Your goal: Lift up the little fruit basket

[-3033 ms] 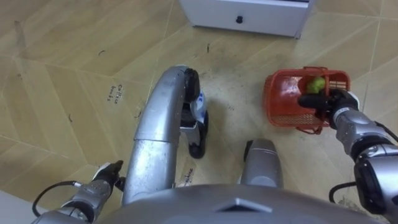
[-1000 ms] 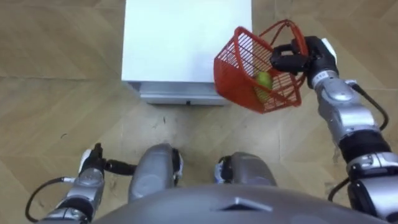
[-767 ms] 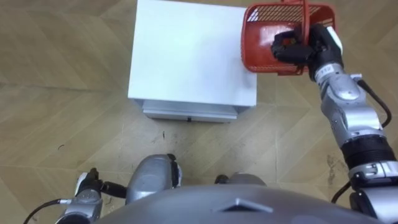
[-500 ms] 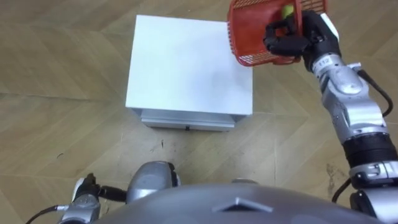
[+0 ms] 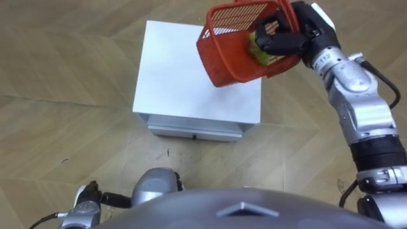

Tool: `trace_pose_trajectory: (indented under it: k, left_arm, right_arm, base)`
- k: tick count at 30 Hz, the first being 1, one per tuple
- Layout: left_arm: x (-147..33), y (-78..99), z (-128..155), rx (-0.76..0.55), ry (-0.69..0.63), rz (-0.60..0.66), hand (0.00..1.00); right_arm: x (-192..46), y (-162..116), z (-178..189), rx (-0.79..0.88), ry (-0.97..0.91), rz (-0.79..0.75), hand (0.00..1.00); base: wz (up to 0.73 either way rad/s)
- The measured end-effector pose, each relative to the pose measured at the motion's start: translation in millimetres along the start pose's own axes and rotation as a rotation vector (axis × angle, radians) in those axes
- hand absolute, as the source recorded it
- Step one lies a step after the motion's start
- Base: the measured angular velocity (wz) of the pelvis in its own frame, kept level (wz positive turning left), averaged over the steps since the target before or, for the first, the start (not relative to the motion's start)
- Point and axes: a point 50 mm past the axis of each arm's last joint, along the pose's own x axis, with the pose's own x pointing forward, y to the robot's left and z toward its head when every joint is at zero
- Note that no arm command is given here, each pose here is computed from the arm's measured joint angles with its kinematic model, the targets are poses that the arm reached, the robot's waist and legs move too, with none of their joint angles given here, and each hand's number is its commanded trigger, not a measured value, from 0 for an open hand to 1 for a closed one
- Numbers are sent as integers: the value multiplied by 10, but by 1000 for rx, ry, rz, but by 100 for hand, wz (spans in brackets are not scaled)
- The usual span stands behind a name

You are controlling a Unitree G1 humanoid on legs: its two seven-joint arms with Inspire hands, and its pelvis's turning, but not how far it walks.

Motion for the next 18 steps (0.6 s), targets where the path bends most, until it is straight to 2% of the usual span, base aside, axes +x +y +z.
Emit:
trace_pose_trajectory:
  k: [7,14,18]
  left_arm:
    - [6,-17,33,-10,9,-35,0]
    - [26,-28,242,6,-48,-47,0]
    - [29,14,425,37,-111,-34,0]
  right_arm:
    - [-25,22,-101,-46,60,8,100]
    - [-74,240,-461,-44,205,67,100]
    - [-90,344,-545,-44,242,105,100]
  base:
    - [-11]
    - [-6]
    - [16]
